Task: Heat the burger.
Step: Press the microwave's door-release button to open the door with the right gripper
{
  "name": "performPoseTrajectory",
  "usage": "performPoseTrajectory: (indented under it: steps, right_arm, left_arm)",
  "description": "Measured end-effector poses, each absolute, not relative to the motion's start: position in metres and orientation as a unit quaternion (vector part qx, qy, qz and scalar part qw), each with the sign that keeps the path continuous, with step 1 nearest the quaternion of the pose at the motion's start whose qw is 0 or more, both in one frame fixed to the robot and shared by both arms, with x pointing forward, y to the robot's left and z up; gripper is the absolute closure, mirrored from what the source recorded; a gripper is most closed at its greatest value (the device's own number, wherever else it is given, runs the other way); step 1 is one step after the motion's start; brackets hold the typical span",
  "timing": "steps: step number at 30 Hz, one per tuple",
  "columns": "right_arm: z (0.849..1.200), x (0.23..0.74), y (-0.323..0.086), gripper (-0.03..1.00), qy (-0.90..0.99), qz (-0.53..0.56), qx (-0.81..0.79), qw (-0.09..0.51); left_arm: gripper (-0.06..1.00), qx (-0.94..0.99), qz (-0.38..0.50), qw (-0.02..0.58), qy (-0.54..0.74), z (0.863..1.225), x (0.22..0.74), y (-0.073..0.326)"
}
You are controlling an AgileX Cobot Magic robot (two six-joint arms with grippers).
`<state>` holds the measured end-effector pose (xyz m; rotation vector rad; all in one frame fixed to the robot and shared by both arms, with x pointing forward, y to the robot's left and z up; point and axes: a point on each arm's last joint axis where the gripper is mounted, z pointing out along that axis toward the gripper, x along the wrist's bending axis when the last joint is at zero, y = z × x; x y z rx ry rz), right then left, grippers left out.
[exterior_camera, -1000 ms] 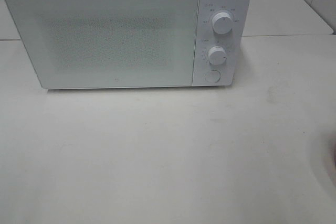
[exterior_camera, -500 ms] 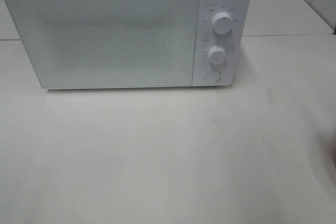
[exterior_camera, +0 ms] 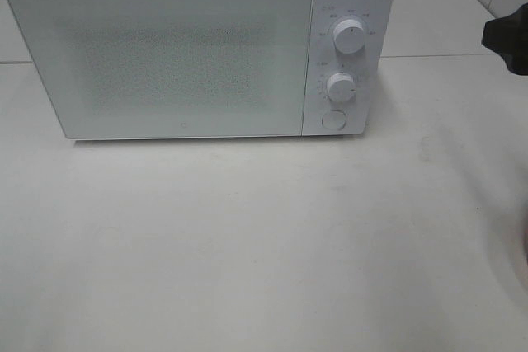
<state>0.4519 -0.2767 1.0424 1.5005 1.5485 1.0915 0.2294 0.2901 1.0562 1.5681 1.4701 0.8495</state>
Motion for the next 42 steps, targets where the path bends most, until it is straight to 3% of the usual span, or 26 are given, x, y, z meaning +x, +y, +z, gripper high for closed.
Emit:
performPoseTrajectory:
  steps: [16,28,42]
  right_arm:
    - [1.002,0.464,-0.273,0.22,0.557,0.469,0.550,0.409]
    - [0.977,0.456,-0.242,0.22,0.525,0.481,0.528,0.462]
    - [0.941,0.452,-0.200,0.22,0.561,0.467,0.513,0.451]
  left_arm:
    - [0.09,0.621,0.336,0.403,0.582,1.056,0.229,0.290]
    - [0.09,0.621,0.336,0.403,0.582,1.056,0.229,0.290]
    - [0.09,0.621,0.336,0.403,0.582,1.056,0.229,0.290]
